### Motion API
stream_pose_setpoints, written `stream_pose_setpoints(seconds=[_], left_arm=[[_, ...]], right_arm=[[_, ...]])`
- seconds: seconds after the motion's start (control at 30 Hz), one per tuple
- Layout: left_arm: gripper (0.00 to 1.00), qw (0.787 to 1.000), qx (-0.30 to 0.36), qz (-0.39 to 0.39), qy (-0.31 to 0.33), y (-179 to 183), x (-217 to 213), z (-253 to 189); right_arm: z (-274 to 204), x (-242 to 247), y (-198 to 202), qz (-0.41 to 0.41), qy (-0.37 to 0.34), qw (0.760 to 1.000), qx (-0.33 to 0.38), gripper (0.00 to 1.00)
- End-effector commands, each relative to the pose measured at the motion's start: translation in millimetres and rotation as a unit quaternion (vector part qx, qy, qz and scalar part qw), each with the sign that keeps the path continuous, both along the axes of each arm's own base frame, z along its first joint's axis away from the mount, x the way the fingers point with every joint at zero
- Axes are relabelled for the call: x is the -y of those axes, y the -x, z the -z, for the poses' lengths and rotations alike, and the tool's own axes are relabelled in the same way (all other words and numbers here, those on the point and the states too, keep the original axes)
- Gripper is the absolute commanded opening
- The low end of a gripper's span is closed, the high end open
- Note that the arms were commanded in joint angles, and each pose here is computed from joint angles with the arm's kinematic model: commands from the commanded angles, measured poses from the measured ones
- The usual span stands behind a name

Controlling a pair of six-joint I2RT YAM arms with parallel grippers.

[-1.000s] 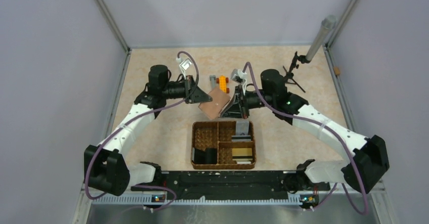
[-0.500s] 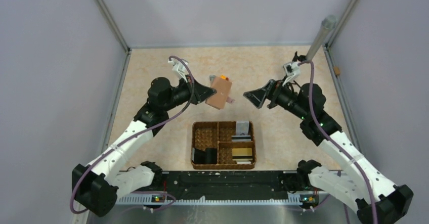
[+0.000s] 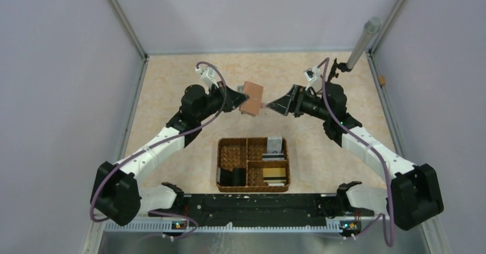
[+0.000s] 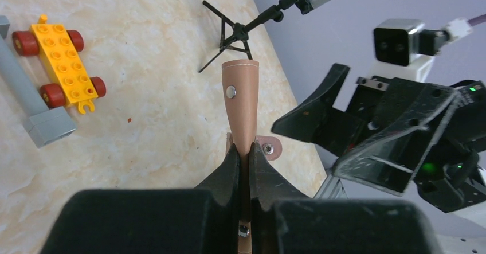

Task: Put the credit cards into the card holder
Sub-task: Open the card holder.

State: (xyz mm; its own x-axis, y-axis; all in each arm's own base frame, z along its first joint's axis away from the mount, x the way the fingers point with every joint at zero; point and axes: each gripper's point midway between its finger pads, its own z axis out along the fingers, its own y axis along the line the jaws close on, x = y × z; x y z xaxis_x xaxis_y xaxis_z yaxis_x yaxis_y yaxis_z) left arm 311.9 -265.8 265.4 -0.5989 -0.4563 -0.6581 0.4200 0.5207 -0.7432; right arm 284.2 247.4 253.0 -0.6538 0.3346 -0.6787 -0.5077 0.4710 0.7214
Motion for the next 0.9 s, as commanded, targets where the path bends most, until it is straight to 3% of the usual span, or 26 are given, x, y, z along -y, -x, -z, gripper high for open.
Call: stream_pose_setpoints(seconds=[0.0, 0.07, 0.17, 0.27, 0.3, 0.37, 0.6, 0.87], left_arm=[[0.0, 0.998, 0.04, 0.027, 0.043, -6, 16, -28], [0.0, 0.997, 0.038, 0.033, 0.05, -8, 20, -26], [0.0, 0.996, 0.049, 0.041, 0.059, -14, 27, -25], [0.0, 0.997, 0.049, 0.043, 0.052, -23, 32, -19], [0.0, 0.997, 0.047, 0.044, 0.046, -26, 34, -16], [0.0, 0.997, 0.042, 0.044, 0.039, -32, 37, -10], [0.09, 0.999, 0.014, 0.032, -0.005, -65, 48, 30], [0.13, 0.999, -0.007, 0.042, -0.023, -89, 64, 60]], right_arm=[[12, -8, -9, -0.019, -0.011, 1.0, 0.008, 0.83], [23, -11, -15, -0.022, -0.004, 1.0, -0.001, 0.78], [28, -21, -21, -0.046, -0.011, 0.999, -0.01, 0.61], [36, -23, -29, -0.044, 0.002, 0.999, -0.018, 0.35], [38, -22, -32, -0.038, 0.008, 0.999, -0.016, 0.21], [42, -19, -37, -0.026, 0.018, 0.999, -0.016, 0.0], [74, 11, -63, 0.057, 0.113, 0.992, -0.024, 0.0], [100, 33, -82, 0.084, 0.144, 0.985, -0.04, 0.0]])
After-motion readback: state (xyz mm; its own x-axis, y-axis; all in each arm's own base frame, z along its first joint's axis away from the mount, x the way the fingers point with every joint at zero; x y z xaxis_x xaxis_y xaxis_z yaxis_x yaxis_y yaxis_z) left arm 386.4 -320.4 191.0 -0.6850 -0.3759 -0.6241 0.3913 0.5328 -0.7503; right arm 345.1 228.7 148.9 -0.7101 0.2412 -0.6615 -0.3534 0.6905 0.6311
